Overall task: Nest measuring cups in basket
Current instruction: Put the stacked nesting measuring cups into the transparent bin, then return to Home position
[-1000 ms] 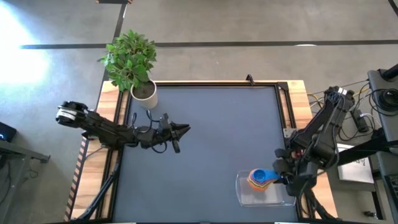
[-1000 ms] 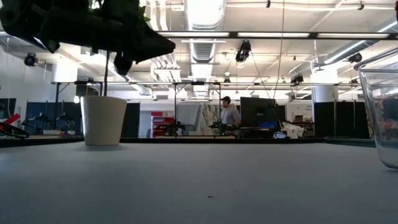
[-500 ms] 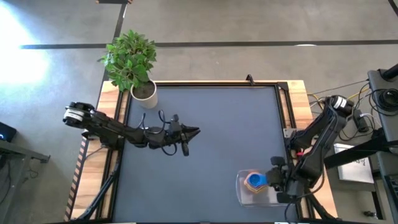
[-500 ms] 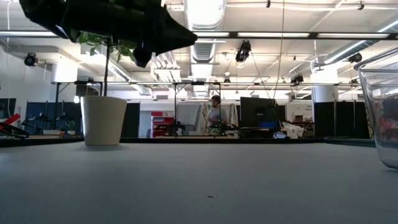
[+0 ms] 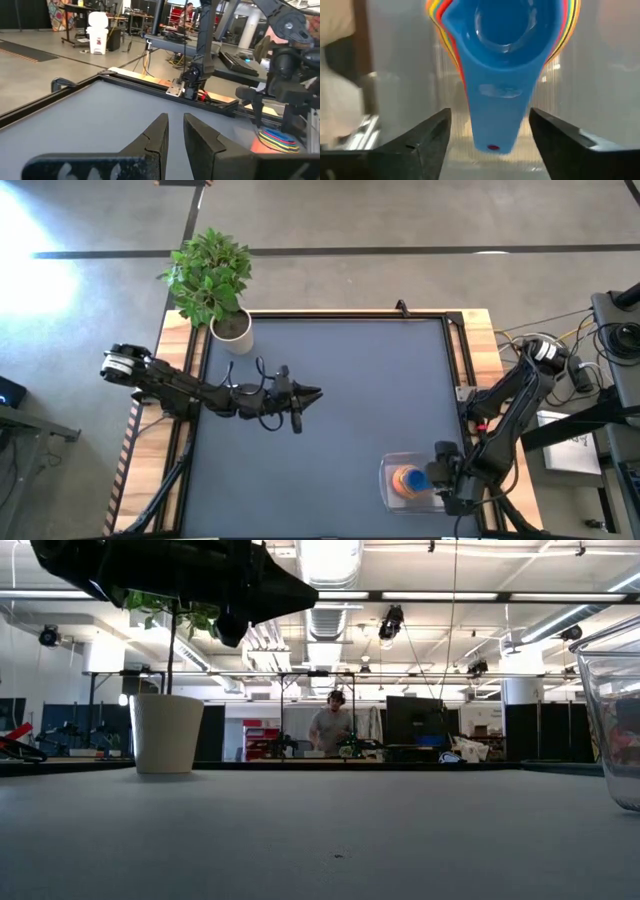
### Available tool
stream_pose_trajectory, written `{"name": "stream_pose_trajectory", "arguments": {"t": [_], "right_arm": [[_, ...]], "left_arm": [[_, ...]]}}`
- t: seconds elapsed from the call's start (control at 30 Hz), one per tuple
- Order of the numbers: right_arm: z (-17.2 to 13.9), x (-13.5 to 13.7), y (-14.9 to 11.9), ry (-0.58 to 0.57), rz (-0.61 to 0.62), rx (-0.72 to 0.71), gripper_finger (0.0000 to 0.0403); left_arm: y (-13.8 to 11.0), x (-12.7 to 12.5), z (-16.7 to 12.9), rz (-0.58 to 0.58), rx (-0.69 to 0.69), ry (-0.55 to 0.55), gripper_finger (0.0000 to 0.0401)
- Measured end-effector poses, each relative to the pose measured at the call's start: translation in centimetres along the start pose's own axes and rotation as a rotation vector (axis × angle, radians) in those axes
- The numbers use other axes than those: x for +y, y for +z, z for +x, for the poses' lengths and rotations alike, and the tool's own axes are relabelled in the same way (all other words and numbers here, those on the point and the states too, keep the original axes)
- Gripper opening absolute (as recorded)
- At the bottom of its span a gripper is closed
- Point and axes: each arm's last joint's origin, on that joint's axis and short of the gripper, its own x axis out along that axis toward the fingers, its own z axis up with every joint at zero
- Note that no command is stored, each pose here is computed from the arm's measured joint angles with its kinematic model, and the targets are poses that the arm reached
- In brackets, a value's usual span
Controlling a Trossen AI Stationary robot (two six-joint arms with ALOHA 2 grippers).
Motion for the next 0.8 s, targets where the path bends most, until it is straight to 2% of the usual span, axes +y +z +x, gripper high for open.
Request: {"name": "stream_pose_trajectory", "arguments": {"t": [0.1,0.2,0.37,0.43,0.6,0.7,0.8], "right_arm": [[-0.9,0.0,-0.1,0.056,0.018,0.026,0.0274],[-2.4,0.2,0.2,0.114,0.009,-0.009,0.0278],[-5.9,-0.1,1.0,0.133,-0.092,-0.206,0.0267],[-7.4,-0.5,1.3,0.098,-0.142,-0.351,0.0265],[-10.6,-2.4,1.7,-0.087,-0.258,-0.688,0.0256],[-12.3,-3.5,1.8,-0.167,-0.309,-0.817,0.0233],[-13.9,-4.5,1.8,-0.181,-0.353,-0.897,0.0195]], "left_arm": [[0.0,-0.1,0.0,-0.004,0.004,-0.020,0.0040],[0.1,-0.1,0.0,-0.010,0.002,-0.030,0.0040],[0.9,-0.3,-0.5,-0.020,-0.012,-0.074,0.0040],[1.1,-0.3,-0.8,-0.015,-0.009,-0.076,0.0040],[2.1,0.1,-2.2,-0.004,-0.045,-0.092,0.0040],[2.9,0.7,-3.8,0.000,-0.080,-0.125,0.0040],[3.6,1.7,-6.2,0.030,-0.118,-0.151,0.0040]]}}
